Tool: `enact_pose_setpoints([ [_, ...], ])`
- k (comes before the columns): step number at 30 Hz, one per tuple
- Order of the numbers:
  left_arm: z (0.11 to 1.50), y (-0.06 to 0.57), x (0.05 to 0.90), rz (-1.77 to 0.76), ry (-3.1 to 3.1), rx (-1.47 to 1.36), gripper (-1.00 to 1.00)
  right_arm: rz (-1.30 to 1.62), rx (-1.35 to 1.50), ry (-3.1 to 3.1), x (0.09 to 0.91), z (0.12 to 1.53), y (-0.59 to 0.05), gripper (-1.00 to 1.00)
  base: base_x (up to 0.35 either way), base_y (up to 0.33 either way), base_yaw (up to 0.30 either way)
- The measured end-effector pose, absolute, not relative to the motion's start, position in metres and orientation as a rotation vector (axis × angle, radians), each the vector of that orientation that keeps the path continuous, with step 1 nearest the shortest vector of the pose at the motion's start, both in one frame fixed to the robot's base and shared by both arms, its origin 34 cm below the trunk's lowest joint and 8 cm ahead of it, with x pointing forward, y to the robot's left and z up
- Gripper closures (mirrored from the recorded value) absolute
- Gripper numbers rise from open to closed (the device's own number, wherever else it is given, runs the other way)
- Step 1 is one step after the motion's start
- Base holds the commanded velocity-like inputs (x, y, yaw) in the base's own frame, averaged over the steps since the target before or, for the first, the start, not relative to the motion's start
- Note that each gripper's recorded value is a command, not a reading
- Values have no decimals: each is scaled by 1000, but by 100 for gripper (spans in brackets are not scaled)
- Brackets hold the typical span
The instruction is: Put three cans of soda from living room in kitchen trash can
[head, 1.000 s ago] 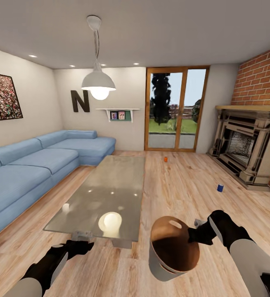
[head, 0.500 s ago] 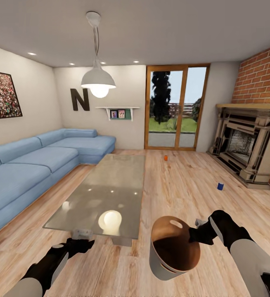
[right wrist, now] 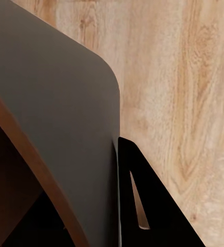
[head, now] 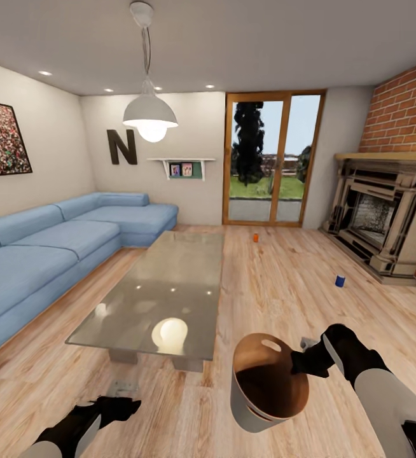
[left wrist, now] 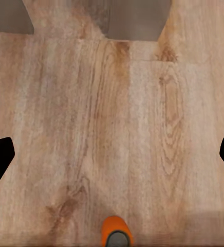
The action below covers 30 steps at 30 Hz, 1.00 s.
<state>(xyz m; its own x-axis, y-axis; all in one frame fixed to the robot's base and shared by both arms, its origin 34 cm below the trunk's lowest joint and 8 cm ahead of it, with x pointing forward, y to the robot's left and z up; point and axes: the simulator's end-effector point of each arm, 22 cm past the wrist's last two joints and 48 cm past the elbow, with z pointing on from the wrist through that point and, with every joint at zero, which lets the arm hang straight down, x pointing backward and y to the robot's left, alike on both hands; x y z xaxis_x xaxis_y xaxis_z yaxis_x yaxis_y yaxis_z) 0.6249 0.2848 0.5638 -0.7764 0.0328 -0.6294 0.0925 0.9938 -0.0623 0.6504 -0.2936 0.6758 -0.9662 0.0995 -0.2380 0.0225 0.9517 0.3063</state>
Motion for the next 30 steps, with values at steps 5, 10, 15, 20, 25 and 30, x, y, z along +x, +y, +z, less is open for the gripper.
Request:
enact_pose_setpoints([
  [5, 542, 289, 614, -98, 2488, 75, -100, 446, 88, 2858, 649, 663, -292, 100, 0, 0, 0],
  [10, 527, 290, 610, -90, 2501, 73, -100, 434, 81, 2868, 647, 649, -293, 100, 0, 0, 0],
  [15, 514, 289, 606, -87, 2510, 78, -100, 436, 84, 2875, 645, 636, -293, 100, 0, 0, 0],
  [20, 500, 287, 604, -87, 2515, 84, -100, 435, 85, 2883, 643, 622, -293, 100, 0, 0, 0],
  [25, 487, 286, 601, -89, 2520, 84, -100, 436, 86, 2890, 641, 608, -293, 100, 0, 0, 0],
  [30, 475, 286, 599, -89, 2522, 84, -100, 429, 90, 2899, 639, 594, -295, 100, 0, 0, 0],
])
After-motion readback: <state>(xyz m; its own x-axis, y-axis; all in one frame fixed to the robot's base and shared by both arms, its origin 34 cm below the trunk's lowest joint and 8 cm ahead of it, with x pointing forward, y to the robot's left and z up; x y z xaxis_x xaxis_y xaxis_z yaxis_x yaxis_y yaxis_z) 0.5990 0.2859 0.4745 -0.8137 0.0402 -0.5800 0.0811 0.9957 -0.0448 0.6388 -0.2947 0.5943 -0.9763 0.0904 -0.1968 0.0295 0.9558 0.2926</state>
